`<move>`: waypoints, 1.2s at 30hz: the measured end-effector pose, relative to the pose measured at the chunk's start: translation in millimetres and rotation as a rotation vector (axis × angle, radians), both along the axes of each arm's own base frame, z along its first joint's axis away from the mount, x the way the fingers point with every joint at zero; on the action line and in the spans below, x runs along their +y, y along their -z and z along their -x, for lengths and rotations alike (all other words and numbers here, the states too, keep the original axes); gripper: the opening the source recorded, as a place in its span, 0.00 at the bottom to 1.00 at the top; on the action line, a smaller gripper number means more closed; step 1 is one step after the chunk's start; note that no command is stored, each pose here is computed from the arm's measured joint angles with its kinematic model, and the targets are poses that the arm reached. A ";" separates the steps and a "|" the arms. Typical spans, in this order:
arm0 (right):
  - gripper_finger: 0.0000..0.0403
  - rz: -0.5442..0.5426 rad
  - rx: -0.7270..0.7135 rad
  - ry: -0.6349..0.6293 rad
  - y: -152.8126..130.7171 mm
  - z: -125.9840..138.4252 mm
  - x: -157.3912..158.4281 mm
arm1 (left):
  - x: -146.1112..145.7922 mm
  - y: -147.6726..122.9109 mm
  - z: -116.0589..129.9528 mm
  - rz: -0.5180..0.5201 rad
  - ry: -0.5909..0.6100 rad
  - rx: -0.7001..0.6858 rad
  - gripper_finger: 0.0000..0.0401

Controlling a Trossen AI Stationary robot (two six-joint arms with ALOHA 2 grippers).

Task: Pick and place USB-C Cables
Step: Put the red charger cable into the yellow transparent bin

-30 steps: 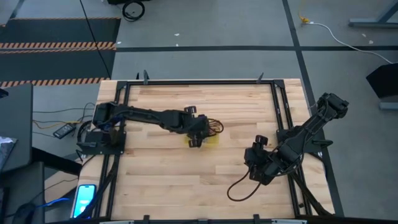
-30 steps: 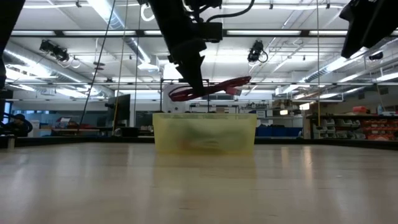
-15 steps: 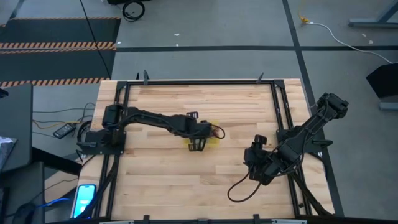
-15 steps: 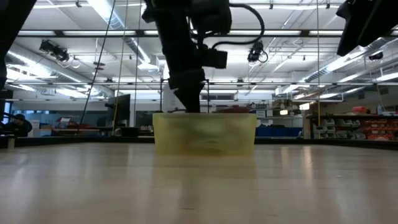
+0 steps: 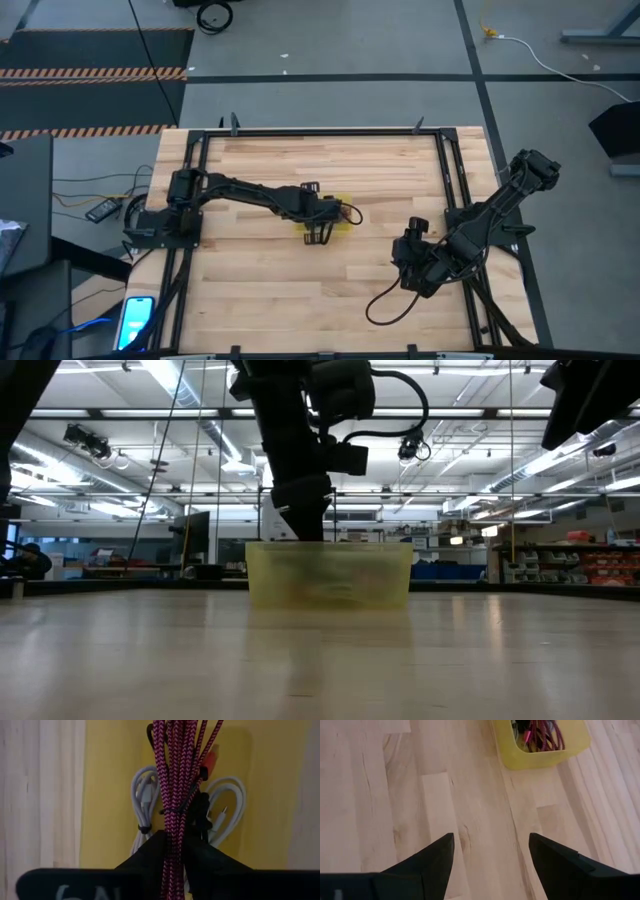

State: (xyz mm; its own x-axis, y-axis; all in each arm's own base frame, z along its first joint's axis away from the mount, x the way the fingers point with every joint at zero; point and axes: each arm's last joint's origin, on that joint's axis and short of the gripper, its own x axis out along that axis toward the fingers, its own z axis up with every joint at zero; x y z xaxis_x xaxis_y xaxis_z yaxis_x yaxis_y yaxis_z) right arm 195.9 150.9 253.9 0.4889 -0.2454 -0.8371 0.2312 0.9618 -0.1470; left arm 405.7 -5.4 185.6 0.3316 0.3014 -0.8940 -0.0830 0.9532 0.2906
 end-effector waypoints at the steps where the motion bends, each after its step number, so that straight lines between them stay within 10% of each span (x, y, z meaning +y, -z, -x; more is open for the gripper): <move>1: 0.65 0.000 0.000 0.000 0.0 0.0 0.0 | 0.0 0.0 0.0 0.001 0.000 0.000 0.20; 26: 0.65 -0.025 0.012 0.007 0.4 0.4 0.5 | -5.8 -33.9 -12.3 -0.018 0.057 -0.050 0.28; 36: 0.65 -0.041 0.011 0.024 0.4 0.4 0.7 | 9.1 -47.5 3.1 -0.094 0.002 0.136 0.28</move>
State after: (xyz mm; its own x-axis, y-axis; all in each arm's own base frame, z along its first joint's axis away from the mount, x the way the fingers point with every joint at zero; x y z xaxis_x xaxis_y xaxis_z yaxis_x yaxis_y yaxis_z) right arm 195.5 151.5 253.5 0.4737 -0.2225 -0.8521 0.2533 0.9611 -0.1101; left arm 402.6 3.6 233.1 0.2103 0.3850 -0.8986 -0.0346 0.9216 0.3867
